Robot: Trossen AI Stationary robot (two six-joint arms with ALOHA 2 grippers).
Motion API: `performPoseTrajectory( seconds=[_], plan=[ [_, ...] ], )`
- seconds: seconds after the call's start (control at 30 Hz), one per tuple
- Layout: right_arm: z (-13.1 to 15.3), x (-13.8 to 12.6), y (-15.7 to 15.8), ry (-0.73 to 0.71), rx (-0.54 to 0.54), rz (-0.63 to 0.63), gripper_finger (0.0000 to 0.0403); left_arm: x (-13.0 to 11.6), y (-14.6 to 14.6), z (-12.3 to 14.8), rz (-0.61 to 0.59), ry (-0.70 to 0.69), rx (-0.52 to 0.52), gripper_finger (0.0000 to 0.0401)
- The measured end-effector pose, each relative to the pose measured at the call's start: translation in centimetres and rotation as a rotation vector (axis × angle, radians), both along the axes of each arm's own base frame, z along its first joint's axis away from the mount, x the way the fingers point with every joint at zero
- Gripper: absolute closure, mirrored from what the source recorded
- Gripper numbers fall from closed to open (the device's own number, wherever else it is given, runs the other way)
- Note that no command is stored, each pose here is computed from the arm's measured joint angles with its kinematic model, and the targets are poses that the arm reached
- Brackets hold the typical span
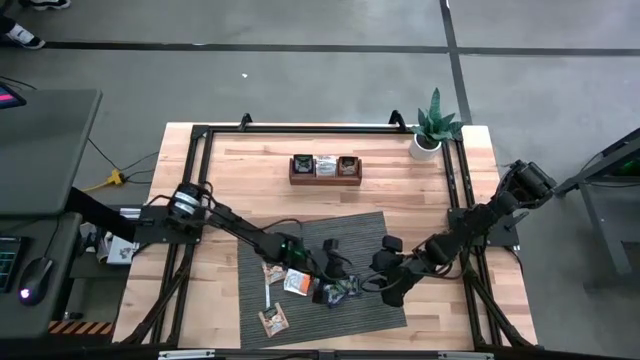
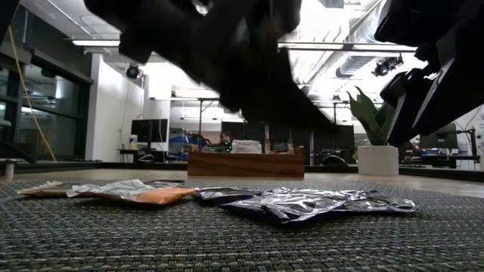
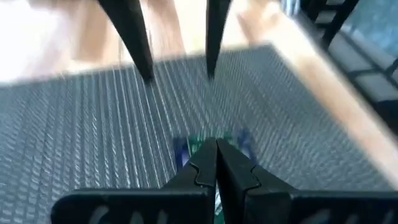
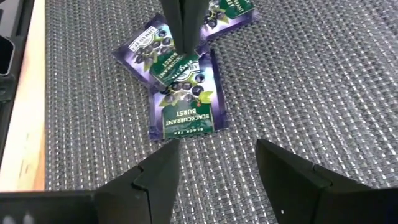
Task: Pick & Place Tea
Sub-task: Put the purple tea bag into the left compartment of the wooden organizer
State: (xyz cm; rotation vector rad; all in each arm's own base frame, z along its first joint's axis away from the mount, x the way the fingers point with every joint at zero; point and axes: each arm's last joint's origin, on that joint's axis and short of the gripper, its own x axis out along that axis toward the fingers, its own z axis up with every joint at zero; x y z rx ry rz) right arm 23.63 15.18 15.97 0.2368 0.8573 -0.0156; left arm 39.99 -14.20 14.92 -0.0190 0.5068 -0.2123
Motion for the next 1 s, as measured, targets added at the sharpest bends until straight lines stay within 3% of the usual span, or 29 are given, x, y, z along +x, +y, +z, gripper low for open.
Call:
performPoseTrajectory(
  seconds=[0.2, 0.33, 0.73, 1.0],
  plan=[
    [0.0, -0.1, 0.1, 0.001, -0.001, 0.011, 0.0199, 1.1, -0.6, 0.2, -0.006, 0.033, 0.052, 0.0401],
    [0.0, -0.4, 0.6, -0.013, -0.072, 0.084, 0.0199, 1.0, -0.6, -0.3, -0.008, 0.072, 0.081, 0.0401],
    [-0.5, -1.4, 2.1, -0.099, -0.583, 0.415, 0.0199, 0.9, -0.8, -0.2, -0.042, 0.091, 0.017, 0.0401],
    [-3.7, -0.7, 2.5, -0.039, -0.781, 0.512, 0.0199, 0.8, -0.7, -0.3, -0.043, 0.109, 0.021, 0.0401]
  ],
)
